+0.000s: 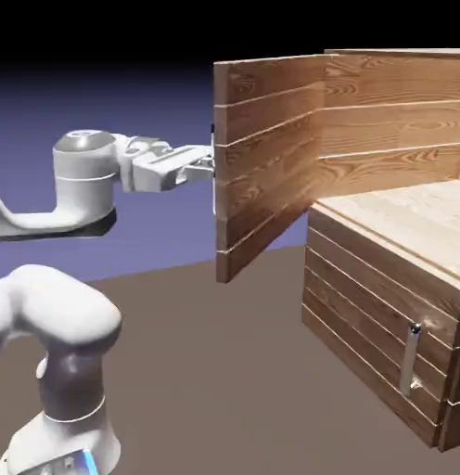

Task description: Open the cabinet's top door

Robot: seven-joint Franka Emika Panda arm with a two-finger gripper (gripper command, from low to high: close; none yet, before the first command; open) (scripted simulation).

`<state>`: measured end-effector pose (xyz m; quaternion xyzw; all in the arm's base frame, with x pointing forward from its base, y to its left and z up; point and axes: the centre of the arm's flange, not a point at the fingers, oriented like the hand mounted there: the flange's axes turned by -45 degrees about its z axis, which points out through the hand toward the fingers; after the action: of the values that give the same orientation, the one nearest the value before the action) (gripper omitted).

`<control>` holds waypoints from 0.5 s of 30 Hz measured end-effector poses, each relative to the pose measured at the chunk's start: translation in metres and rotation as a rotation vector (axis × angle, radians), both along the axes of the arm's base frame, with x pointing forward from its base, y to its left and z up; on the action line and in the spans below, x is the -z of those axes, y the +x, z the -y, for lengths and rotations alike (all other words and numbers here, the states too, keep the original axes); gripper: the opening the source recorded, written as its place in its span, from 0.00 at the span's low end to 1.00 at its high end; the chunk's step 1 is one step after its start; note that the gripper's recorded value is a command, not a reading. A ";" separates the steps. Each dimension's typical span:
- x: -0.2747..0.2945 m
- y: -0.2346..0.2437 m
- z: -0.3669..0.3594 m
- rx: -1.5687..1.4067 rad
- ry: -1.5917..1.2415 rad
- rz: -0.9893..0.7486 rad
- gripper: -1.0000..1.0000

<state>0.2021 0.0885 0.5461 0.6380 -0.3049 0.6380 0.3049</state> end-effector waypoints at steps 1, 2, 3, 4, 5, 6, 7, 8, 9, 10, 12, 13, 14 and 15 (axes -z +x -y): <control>0.000 -0.003 -0.008 0.018 0.000 0.000 0.00; 0.000 -0.006 -0.016 0.037 0.000 0.000 0.00; 0.000 -0.008 -0.024 0.056 0.000 0.000 0.00; 0.000 -0.011 -0.033 0.076 0.000 0.000 0.00; 0.000 -0.013 -0.042 0.096 0.000 0.000 0.00; 0.000 -0.016 -0.052 0.117 0.000 0.000 0.00; 0.000 -0.018 -0.061 0.139 0.000 0.000 0.00; 0.000 -0.020 -0.071 0.161 0.000 0.000 0.00; 0.000 -0.022 -0.081 0.183 0.000 0.000 0.00; 0.000 -0.023 -0.091 0.206 0.000 0.000 0.00; 0.000 -0.026 -0.112 0.251 0.000 0.000 0.00; 0.000 -0.027 -0.122 0.274 0.000 0.000 0.00; 0.000 -0.028 -0.133 0.296 0.000 0.000 0.00; 0.000 -0.028 -0.143 0.319 0.000 0.000 0.00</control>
<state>0.1740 0.2317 0.5461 0.5815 -0.4023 0.5816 0.4023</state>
